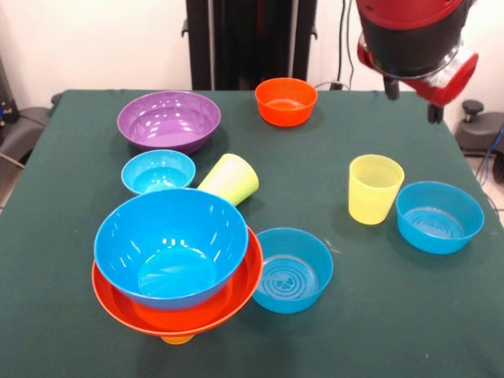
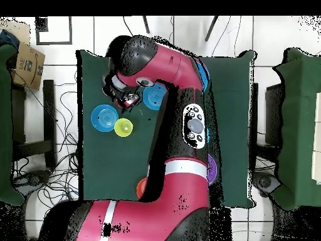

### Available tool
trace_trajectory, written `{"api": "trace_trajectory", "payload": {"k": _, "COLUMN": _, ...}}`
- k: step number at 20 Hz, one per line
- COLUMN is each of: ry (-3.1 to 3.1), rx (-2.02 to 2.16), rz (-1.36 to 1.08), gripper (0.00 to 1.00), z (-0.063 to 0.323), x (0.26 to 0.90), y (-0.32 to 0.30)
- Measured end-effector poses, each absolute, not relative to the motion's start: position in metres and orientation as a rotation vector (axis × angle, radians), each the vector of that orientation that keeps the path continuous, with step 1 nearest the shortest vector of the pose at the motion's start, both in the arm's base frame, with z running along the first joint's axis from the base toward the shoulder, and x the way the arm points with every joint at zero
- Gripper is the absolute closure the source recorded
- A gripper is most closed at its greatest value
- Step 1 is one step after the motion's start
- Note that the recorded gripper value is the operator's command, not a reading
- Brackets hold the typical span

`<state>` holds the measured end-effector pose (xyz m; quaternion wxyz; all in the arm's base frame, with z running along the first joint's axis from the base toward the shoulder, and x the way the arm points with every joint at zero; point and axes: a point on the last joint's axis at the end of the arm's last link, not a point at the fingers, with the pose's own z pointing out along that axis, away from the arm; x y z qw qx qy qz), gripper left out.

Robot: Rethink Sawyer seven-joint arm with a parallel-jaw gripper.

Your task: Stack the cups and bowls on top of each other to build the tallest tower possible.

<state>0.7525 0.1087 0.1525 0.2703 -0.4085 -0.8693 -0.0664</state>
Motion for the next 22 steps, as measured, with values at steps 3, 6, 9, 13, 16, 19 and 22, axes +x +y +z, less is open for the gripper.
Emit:
{"api": "trace_trajectory", "payload": {"k": 3, "ry": -2.366, "rx": -1.150, "rz": -0.153, "gripper": 0.00, "z": 0.140, "x": 0.757, "y": 0.100}}
{"api": "trace_trajectory", "payload": {"k": 6, "ry": -2.390, "rx": -1.238, "rz": -0.100, "gripper": 0.00, "z": 0.122, "x": 0.758, "y": 0.093}}
{"api": "trace_trajectory", "payload": {"k": 9, "ry": -2.417, "rx": -1.311, "rz": -0.050, "gripper": 0.00, "z": 0.112, "x": 0.758, "y": 0.092}}
{"api": "trace_trajectory", "payload": {"k": 13, "ry": -2.466, "rx": -1.429, "rz": 0.014, "gripper": 0.00, "z": 0.104, "x": 0.760, "y": 0.103}}
{"api": "trace_trajectory", "payload": {"k": 16, "ry": -2.488, "rx": -1.471, "rz": 0.027, "gripper": 0.00, "z": 0.104, "x": 0.762, "y": 0.112}}
{"api": "trace_trajectory", "payload": {"k": 19, "ry": -2.490, "rx": -1.497, "rz": 0.016, "gripper": 0.00, "z": 0.107, "x": 0.762, "y": 0.123}}
{"api": "trace_trajectory", "payload": {"k": 22, "ry": -2.472, "rx": -1.506, "rz": -0.004, "gripper": 0.00, "z": 0.109, "x": 0.762, "y": 0.125}}
